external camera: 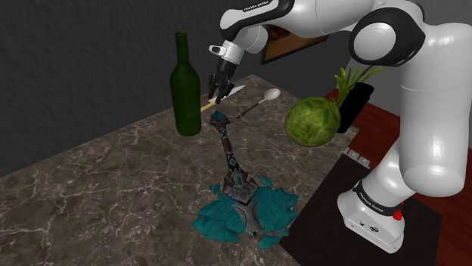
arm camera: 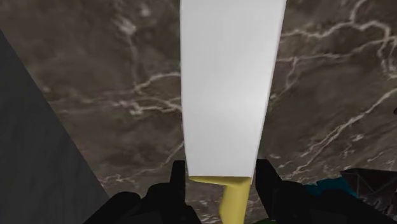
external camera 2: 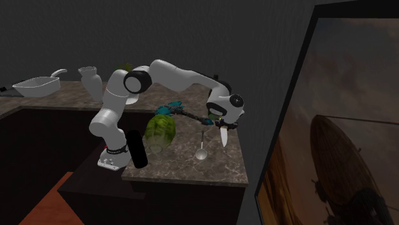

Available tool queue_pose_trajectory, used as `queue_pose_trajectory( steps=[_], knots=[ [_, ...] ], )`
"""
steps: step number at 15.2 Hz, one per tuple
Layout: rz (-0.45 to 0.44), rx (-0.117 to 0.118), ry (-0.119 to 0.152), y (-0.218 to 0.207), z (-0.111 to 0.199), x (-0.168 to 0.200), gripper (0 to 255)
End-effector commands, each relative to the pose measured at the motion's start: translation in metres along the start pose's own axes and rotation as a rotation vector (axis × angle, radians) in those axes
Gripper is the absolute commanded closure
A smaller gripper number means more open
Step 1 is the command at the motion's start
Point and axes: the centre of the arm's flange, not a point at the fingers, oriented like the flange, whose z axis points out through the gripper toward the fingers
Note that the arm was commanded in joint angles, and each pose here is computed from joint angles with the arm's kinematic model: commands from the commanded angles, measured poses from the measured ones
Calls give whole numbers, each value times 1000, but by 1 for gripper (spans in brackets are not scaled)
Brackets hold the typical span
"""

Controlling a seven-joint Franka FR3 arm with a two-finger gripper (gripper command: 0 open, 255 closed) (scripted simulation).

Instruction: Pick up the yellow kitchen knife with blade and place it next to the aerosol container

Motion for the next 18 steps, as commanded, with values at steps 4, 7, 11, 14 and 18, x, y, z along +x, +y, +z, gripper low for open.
queue_pose_trajectory(
  steps=[4, 7, 11, 14, 18],
  knots=[
    [0, 1, 0, -3, -22, 13, 255],
    [0, 1, 0, -5, -36, 21, 255],
    [0, 1, 0, -8, -54, 31, 255],
    [0, 1, 0, -10, -68, 39, 255],
    [0, 1, 0, -12, -86, 49, 255]
  ],
)
